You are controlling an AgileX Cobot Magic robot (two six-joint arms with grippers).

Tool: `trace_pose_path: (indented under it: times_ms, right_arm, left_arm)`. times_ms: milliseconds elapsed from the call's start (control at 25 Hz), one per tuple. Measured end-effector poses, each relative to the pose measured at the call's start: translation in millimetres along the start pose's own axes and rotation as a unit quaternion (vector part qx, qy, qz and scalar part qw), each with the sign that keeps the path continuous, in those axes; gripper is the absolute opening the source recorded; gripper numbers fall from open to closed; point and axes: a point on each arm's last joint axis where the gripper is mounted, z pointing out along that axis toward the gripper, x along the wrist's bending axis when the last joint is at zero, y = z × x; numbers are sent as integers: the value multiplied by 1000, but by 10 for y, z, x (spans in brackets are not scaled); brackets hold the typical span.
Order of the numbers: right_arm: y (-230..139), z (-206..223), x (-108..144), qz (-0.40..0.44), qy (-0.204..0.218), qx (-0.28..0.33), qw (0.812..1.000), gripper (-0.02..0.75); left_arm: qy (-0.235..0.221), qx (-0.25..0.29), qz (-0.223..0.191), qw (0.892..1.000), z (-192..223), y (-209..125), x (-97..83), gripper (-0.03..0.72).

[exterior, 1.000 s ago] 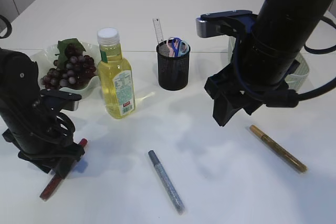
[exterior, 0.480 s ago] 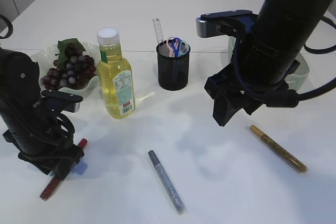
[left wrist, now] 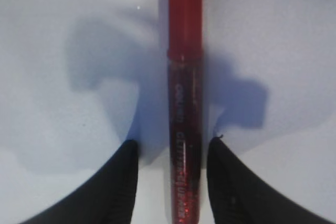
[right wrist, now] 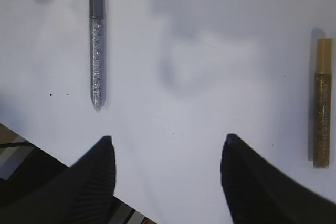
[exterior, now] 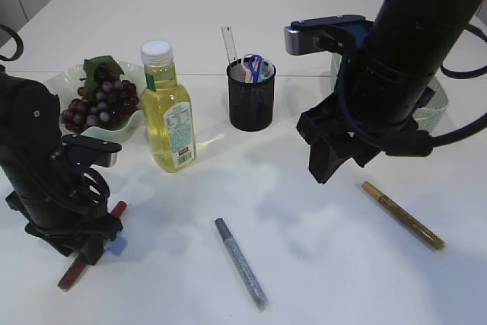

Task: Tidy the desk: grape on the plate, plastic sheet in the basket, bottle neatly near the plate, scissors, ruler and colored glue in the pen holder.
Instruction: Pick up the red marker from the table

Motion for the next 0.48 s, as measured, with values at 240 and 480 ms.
trace_pose_path:
  times_ms: [240,480]
  right_arm:
    - [0,0,0,0,0,0,1000,496]
    - [2,0,0,0,0,-1,1000,496]
  left_arm:
    - [0,-1,0,1000,0,2,0,249]
    - [0,-1,0,1000,0,2,0,134]
